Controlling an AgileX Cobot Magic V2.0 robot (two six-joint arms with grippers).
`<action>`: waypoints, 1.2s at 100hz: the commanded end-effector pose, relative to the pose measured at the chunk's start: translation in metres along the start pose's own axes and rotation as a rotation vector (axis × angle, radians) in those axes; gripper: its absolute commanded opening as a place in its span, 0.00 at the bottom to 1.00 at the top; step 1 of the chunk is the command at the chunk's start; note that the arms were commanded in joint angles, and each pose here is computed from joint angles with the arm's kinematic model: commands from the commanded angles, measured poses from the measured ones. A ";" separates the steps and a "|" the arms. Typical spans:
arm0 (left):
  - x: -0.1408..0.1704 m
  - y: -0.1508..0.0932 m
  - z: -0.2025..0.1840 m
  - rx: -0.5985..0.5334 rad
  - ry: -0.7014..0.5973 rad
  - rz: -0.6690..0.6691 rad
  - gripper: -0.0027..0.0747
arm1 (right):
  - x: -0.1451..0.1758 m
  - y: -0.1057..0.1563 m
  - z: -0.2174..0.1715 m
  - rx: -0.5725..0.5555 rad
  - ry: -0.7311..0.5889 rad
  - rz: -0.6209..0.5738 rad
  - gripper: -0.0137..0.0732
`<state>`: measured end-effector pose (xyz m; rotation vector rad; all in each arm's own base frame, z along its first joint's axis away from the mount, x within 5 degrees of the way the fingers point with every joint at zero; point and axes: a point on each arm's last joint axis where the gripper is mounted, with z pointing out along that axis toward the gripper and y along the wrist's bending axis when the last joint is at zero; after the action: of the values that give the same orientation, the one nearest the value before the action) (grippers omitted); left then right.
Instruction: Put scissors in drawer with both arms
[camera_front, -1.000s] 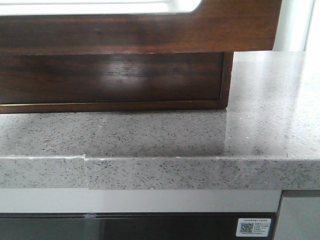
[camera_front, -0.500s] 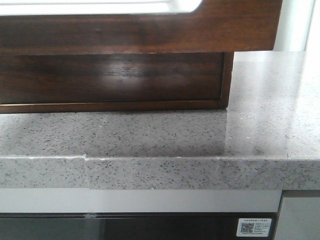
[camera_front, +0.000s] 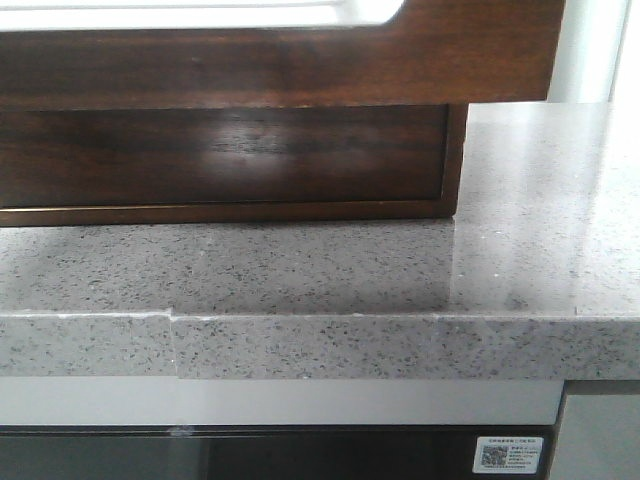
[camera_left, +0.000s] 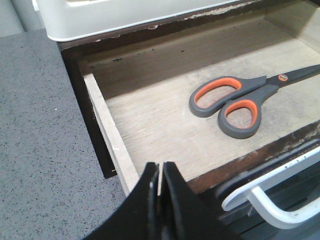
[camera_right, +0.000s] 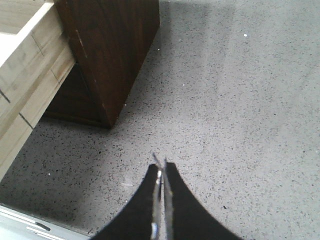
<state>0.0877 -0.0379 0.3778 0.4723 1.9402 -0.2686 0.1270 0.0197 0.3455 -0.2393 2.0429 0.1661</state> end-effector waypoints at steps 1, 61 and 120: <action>-0.015 0.000 -0.005 -0.004 -0.098 -0.013 0.01 | -0.013 -0.002 -0.005 0.028 -0.093 0.002 0.08; 0.146 0.011 0.019 -0.357 -0.464 -0.073 0.01 | -0.013 -0.002 -0.005 0.028 -0.091 0.003 0.08; 0.177 0.010 0.030 -0.363 -0.495 -0.136 0.01 | -0.013 -0.002 -0.005 0.028 -0.091 0.003 0.08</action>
<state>0.0556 -0.0055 0.2072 0.0440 1.5643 -0.0978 0.1270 0.0197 0.3455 -0.2393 2.0429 0.1661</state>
